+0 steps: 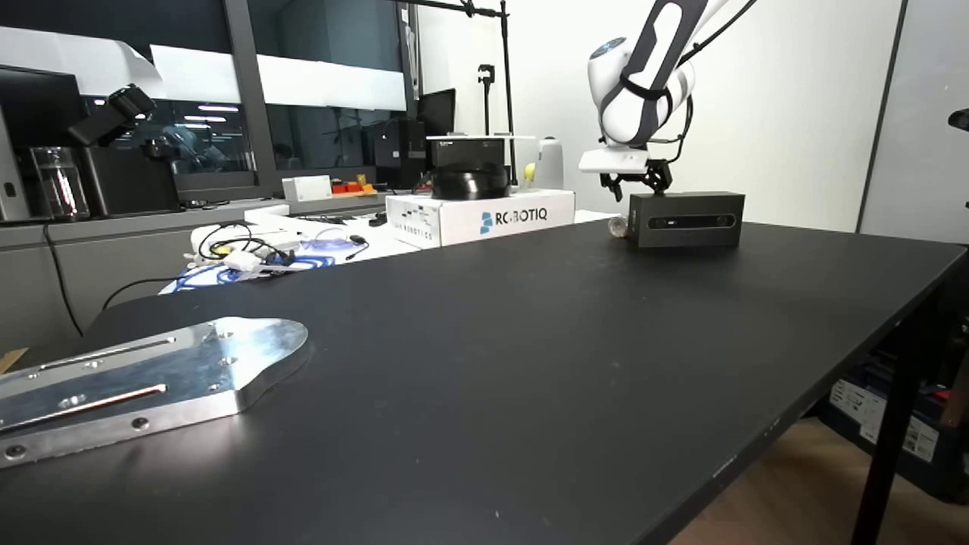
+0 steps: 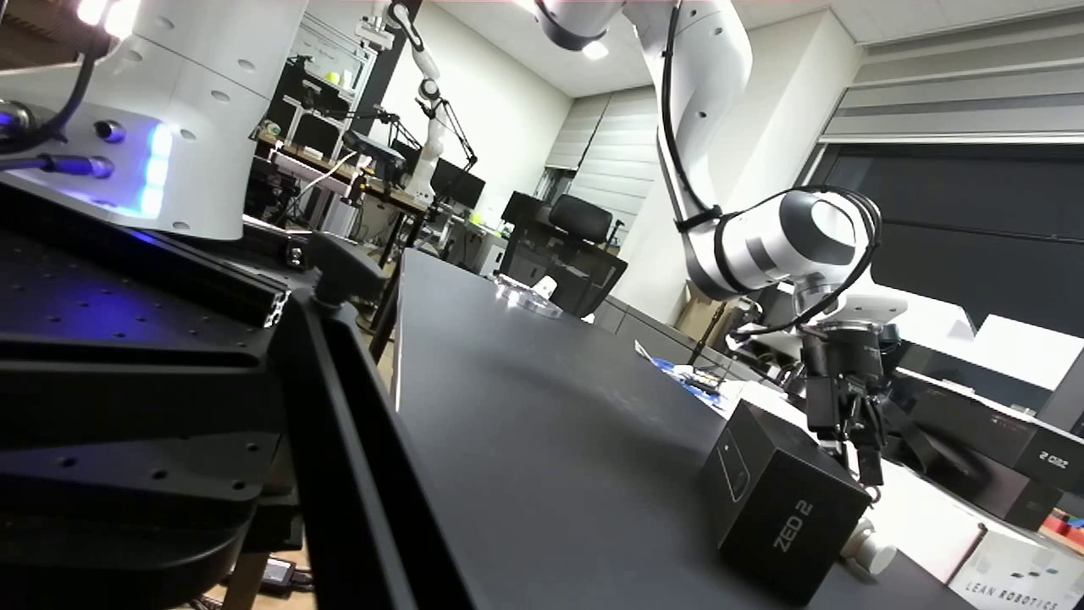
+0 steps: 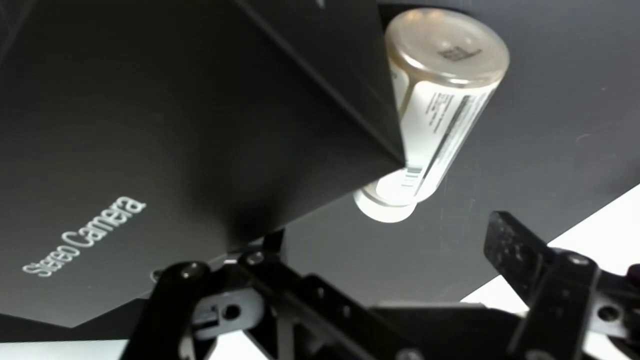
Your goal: Place the white bottle upside down on top of the black box
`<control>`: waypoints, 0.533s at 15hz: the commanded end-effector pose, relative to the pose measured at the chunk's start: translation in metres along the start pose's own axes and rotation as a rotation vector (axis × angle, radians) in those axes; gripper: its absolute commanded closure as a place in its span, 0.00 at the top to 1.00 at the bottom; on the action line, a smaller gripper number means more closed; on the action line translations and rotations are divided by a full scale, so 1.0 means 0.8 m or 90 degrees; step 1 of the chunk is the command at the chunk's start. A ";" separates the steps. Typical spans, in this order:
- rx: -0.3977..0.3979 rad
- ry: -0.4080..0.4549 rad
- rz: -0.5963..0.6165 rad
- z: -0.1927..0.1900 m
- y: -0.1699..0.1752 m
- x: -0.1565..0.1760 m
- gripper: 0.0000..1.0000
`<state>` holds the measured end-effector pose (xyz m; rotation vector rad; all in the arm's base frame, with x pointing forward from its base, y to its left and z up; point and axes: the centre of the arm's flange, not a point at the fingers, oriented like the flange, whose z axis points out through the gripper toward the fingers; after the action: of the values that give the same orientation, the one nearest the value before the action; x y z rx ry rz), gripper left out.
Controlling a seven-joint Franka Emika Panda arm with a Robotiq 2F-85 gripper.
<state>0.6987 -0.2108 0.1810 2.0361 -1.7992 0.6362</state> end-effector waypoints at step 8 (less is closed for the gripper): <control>0.052 -0.021 0.042 0.026 -0.007 0.005 1.00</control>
<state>0.7015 -0.2207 0.1772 2.0668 -1.8510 0.6923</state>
